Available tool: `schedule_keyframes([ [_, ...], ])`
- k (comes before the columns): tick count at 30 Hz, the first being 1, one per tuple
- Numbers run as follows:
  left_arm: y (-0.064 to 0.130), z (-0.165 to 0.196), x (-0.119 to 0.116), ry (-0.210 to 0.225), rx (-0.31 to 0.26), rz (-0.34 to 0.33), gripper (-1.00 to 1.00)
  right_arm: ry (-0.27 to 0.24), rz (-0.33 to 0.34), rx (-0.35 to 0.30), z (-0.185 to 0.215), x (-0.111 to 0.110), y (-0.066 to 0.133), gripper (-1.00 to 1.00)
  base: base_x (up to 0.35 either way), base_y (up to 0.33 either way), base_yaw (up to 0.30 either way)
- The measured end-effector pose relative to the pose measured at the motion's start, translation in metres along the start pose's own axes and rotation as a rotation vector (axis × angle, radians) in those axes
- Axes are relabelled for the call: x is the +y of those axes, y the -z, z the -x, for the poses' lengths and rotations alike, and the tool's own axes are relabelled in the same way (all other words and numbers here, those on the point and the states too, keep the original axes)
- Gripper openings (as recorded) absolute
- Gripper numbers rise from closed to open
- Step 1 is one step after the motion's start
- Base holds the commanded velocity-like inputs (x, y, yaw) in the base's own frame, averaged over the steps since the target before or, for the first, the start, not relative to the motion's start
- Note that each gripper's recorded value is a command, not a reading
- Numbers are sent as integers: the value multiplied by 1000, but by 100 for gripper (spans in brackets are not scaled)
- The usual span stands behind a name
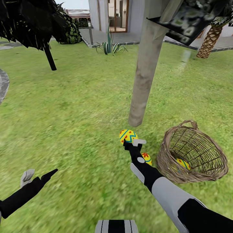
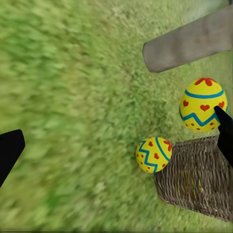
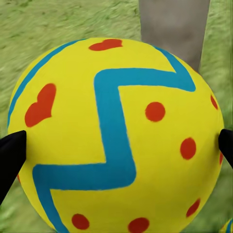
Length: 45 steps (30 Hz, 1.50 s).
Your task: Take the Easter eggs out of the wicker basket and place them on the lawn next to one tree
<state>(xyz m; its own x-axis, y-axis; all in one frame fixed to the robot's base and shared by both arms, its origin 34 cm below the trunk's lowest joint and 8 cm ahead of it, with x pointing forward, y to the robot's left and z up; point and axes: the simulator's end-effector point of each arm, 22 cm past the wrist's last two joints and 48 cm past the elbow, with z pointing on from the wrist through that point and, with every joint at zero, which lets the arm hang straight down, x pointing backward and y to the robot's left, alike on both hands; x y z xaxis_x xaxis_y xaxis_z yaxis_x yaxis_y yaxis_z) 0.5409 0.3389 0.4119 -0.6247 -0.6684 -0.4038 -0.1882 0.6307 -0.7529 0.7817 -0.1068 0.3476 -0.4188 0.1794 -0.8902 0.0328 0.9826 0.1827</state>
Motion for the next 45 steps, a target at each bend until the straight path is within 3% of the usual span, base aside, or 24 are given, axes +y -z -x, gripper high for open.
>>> schedule_keyframes([
  [19, -14, -27, 24, 40, 90, 48, 100, -7, -15, 70, -52, -11, -10, -100, 0, 0, 0],
  [21, -33, -41, 7, 14, 148, 11, 100, -8, -16, 79, -58, -11, -11, -100, 0, 0, 0],
  [24, -69, -10, -16, -64, 124, 12, 100, -9, -19, 90, -66, -14, -13, -100, 0, 0, 0],
  [29, -98, -22, -34, -93, 168, -12, 100, -9, -22, 110, -81, -16, -15, -100, 0, 0, 0],
  [34, -103, -26, -33, -68, 174, -32, 100, -12, -27, 125, -94, -20, -17, -100, 0, 0, 0],
  [45, -105, -28, -26, -59, 178, -25, 100, -12, -28, 136, -104, -22, -18, -100, 0, 0, 0],
])
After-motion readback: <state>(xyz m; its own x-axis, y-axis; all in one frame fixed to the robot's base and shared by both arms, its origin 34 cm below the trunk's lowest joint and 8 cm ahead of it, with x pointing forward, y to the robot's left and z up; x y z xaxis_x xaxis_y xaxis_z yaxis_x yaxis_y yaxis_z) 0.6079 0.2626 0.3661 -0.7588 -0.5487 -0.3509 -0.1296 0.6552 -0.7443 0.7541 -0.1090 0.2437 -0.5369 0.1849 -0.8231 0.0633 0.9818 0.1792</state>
